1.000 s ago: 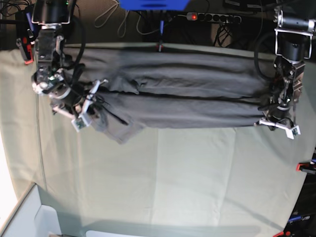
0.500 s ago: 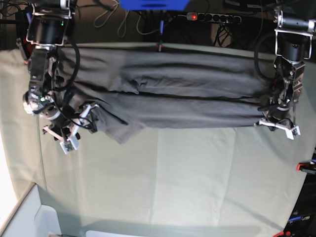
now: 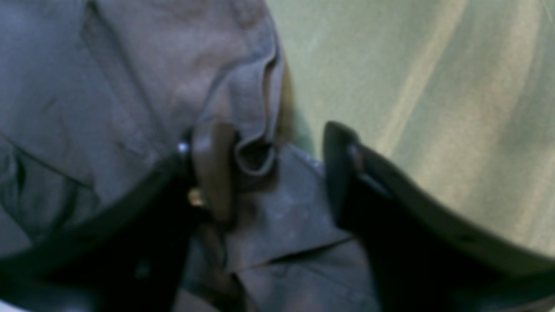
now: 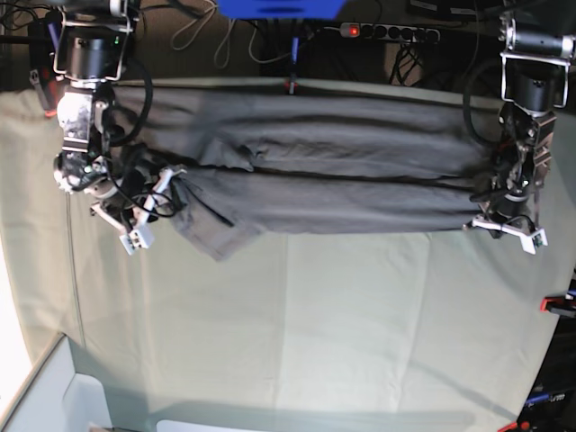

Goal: Layout the t-shirt on the table in an organized manner, then fold the t-shirt properly
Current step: 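Slide both grippers along the shirt sides toward the hem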

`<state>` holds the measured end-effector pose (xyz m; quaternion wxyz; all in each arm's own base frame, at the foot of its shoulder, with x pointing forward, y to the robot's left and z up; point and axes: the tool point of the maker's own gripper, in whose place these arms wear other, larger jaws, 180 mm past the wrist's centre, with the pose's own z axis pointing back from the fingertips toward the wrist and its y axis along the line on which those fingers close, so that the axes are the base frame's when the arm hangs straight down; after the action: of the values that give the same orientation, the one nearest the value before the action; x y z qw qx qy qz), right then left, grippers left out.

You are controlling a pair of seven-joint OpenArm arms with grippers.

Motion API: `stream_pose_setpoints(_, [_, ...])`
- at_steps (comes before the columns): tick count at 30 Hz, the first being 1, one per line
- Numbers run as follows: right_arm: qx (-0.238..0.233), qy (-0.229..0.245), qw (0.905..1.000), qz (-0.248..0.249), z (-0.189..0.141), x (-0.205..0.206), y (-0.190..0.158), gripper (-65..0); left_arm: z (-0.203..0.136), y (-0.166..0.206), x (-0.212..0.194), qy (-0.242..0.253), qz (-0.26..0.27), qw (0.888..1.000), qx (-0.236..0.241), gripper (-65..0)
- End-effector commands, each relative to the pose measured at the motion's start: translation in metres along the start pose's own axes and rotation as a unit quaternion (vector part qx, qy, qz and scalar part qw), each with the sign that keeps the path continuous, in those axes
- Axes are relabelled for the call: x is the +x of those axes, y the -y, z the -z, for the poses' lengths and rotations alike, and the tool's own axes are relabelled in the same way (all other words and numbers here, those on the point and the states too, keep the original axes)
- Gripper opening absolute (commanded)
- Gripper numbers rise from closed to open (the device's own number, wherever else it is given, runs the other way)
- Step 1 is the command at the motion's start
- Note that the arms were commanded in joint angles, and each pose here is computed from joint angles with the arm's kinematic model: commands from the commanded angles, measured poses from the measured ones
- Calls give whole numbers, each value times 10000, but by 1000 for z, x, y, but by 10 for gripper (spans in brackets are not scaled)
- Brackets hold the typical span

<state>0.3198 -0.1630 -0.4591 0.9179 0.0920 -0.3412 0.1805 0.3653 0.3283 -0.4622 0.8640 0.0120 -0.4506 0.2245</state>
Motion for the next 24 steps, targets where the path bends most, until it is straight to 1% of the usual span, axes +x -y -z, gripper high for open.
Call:
stream_pose_setpoints(1, [-33, 240, 9997, -54, -4, 16, 6, -454, 1, 0, 24, 290, 14, 9996, -13, -650])
stream_pose_setpoints(5, [-45, 262, 9996, -70, -4, 19, 7, -642, 1, 0, 24, 290, 14, 9996, -13, -650])
stream_pose_setpoints(7, [-75, 302, 9995, -99, -6, 23, 8, -650, 1, 0, 25, 296, 14, 9996, -18, -650])
stream_pose_setpoints(13, [-352, 856, 9947, -444, -28, 65, 16, -650, 0, -7, 34, 364, 21, 9993, 30, -650])
stream_pose_setpoints(19, [-606, 1352, 9859, -780, -51, 109, 22, -650, -6, 17, 64, 764, 127, 9966, -285, -650])
stream_pose_setpoints(22, [-687, 1524, 9822, -856, -57, 126, 27, -650, -9, 25, 75, 896, 141, 9952, -367, -650])
stream_pose_setpoints(24, [-804, 1664, 9792, -841, -63, 139, 35, -650, -10, 30, 83, 986, 143, 9941, -420, -650])
